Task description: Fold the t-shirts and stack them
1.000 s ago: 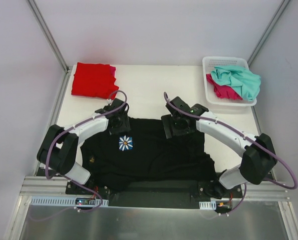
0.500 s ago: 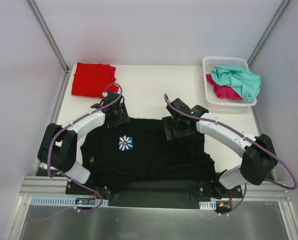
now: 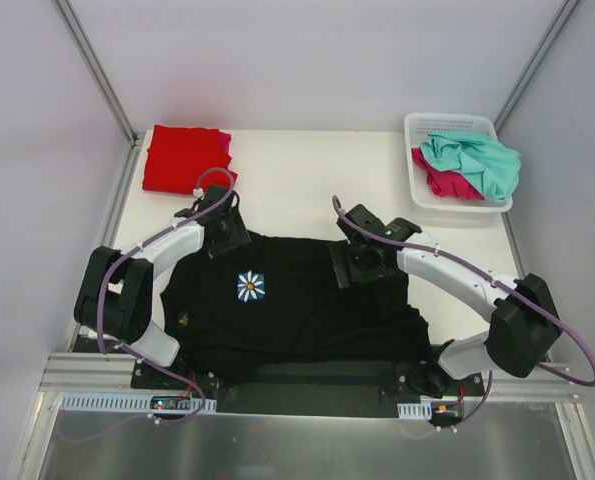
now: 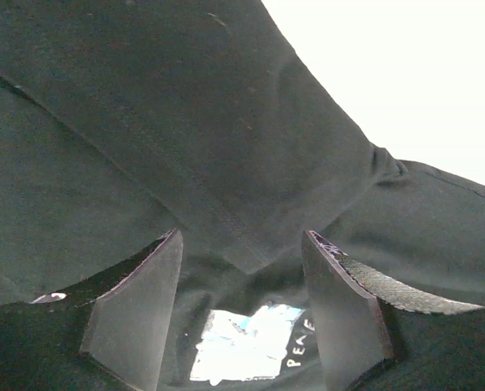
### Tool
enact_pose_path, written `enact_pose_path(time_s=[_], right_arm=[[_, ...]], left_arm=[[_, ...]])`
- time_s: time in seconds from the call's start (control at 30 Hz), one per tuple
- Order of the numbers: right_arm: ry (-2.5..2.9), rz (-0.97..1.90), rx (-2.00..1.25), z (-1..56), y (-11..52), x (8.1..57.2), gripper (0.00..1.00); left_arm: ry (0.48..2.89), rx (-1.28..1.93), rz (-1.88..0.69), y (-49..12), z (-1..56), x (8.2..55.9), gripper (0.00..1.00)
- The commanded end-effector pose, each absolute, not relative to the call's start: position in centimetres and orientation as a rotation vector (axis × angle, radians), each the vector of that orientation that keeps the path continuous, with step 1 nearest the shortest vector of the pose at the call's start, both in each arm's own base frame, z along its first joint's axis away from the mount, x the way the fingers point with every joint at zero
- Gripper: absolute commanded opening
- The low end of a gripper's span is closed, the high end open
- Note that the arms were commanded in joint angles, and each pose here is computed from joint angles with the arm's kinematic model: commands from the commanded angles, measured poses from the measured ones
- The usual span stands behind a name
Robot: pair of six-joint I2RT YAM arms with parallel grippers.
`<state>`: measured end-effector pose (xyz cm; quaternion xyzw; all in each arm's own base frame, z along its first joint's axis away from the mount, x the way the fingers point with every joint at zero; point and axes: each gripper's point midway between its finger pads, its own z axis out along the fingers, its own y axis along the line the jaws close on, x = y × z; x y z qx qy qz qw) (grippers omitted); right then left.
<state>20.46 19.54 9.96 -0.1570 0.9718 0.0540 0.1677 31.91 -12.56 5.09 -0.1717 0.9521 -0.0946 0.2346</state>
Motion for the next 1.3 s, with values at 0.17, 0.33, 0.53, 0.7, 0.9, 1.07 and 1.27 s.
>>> enact_pose_path(time_s=[0.17,0.33,0.53,0.7,0.9,1.07,1.27], right_arm=[[2.751,0.181,-0.416,10.6,19.1,19.8,0.82],[2.759,0.177,-0.419,10.4,18.6,19.4,0.82],[2.759,0.174,-0.41,10.3,18.0,18.9,0.82],[2.762,0.19,-0.406,10.3,18.0,18.7,0.82],[2.76,0.205,-0.403,10.5,18.0,18.5,0.82],[2.76,0.21,-0.402,10.6,17.8,18.2,0.82],[2.769,0.206,-0.402,10.3,17.7,18.1,0.82]], left_arm=[[2.507,-0.792,-0.285,-9.9,3.9,31.4,0.59],[2.454,-0.848,-0.317,-9.3,4.0,31.9,0.59],[2.44,-0.851,-0.352,-9.7,4.2,32.8,0.54],[2.415,-0.846,-0.363,-9.6,5.1,34.4,0.53],[2.421,-0.853,-0.363,-9.7,4.5,34.9,0.39],[2.438,-0.864,-0.372,-9.8,3.9,34.9,0.4],[2.428,-0.865,-0.386,-9.8,4.2,34.5,0.43]])
